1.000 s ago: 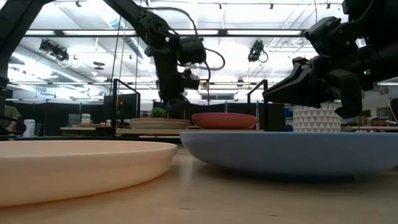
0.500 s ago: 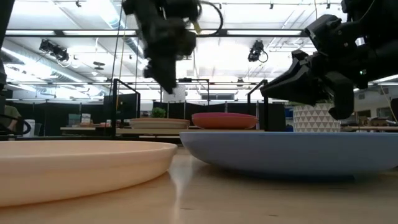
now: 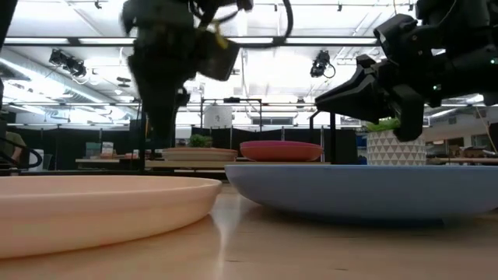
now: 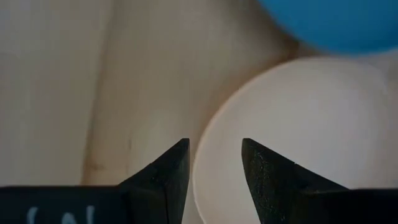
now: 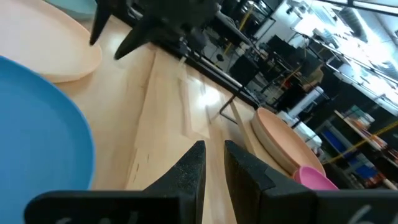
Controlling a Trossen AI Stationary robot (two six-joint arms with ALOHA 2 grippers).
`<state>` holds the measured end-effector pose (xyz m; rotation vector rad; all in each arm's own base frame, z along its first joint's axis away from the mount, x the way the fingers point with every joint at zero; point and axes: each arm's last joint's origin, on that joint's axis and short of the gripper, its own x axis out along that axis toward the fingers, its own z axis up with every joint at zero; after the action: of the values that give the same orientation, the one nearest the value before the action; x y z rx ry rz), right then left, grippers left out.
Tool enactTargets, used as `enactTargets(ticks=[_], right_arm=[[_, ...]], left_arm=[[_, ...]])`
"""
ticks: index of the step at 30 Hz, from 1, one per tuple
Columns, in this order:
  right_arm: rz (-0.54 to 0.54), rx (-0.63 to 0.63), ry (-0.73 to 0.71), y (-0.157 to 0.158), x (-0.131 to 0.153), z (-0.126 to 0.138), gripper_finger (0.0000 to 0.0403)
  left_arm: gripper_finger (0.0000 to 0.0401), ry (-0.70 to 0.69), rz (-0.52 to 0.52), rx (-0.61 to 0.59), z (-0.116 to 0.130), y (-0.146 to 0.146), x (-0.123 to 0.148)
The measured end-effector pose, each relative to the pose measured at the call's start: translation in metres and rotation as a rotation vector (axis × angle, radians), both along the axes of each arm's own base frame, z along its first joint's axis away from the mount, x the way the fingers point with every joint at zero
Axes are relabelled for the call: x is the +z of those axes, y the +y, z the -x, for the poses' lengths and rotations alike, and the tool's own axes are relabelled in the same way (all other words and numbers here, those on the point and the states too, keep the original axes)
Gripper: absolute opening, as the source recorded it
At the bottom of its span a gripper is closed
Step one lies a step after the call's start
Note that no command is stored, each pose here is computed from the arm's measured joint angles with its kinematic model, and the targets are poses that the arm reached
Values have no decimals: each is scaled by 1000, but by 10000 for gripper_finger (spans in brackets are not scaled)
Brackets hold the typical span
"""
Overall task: Place and stack plates onto a shelf
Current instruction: Stack the white plate on top of the light brown plate
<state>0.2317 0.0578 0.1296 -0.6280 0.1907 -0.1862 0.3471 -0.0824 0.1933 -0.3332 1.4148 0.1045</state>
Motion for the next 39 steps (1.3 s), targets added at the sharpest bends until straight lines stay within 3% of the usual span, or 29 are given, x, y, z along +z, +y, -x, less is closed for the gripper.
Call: enactTargets(ticks=[6,13,22,25,33,39], right_arm=[[-7,28,-2,-6,0,-2,65],[-15,36,-1,-10,0,-3,65],[-43,30,-4,-10,0,-3,65],[-51,29,-2,-10,-1,-3,65],[-136,21,10,-10,-4,-3,65],[-233,81,16,-8,-5,-3,65]], left_arm=[[153,66,-19,-44,-5,-7,-26],[145,78,-45,-114,-7,-9,-36],[27,117,-55,-182,-5,-12,-44],[13,155,-64,-192,-1,-10,-43],[15,165,-84,-186,8,18,-15],[15,77,-92,-122,21,79,29]])
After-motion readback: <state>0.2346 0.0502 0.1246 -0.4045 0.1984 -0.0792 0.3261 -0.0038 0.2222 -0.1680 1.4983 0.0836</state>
